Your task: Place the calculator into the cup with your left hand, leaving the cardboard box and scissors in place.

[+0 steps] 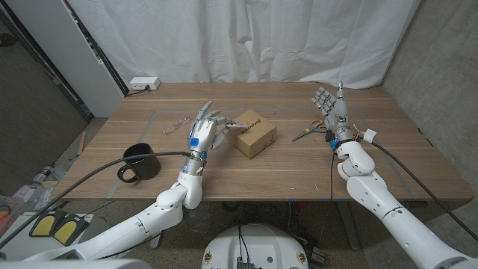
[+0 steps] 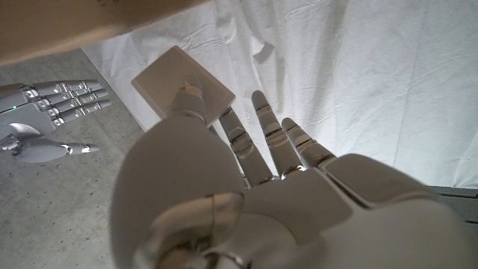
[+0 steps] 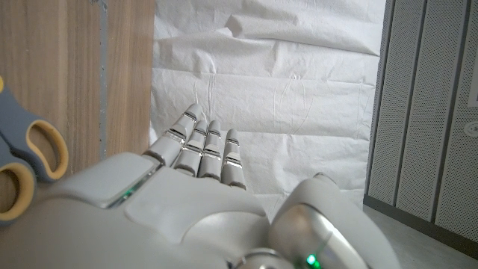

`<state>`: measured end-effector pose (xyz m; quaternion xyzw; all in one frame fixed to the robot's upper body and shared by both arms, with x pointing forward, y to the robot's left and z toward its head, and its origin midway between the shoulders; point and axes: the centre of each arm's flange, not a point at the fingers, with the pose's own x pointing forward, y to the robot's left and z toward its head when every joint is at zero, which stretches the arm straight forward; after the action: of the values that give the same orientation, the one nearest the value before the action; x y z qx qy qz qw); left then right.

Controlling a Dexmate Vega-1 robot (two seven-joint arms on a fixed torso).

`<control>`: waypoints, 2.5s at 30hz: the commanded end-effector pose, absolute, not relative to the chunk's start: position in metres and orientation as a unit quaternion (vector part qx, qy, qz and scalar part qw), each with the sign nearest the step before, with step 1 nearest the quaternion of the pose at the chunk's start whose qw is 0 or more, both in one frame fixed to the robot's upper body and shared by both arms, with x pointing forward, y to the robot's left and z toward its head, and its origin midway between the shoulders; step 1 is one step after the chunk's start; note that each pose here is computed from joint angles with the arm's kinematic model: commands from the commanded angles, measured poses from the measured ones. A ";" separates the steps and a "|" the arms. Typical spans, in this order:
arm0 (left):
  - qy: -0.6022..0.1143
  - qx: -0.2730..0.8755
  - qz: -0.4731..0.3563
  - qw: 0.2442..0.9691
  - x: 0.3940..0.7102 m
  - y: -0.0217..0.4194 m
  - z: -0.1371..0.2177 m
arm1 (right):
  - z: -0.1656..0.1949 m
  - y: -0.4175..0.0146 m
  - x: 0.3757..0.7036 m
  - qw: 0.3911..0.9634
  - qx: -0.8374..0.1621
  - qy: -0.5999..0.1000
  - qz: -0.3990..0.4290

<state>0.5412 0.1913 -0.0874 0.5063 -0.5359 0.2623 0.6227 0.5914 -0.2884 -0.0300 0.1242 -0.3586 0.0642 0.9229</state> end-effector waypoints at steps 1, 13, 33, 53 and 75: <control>-0.513 0.518 0.267 0.630 0.533 0.196 -0.083 | -0.030 -0.290 0.590 0.923 0.127 -0.357 0.064; -0.486 0.524 0.273 0.644 0.520 0.206 -0.073 | -0.033 -0.292 0.594 0.923 0.128 -0.355 0.071; -0.464 0.527 0.286 0.652 0.487 0.213 -0.055 | -0.030 -0.299 0.591 0.920 0.129 -0.362 0.072; -0.453 0.489 0.246 0.704 0.455 0.234 -0.040 | -0.033 -0.311 0.565 0.918 0.117 -0.372 0.077; -0.435 0.513 0.284 0.683 0.429 0.242 -0.035 | -0.034 -0.326 0.550 0.913 0.117 -0.382 0.081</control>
<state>0.4405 0.2360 -0.0376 0.5035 -0.4434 0.2583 0.6951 0.5588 -0.3145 -0.0379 0.1158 -0.3708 0.0820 0.9178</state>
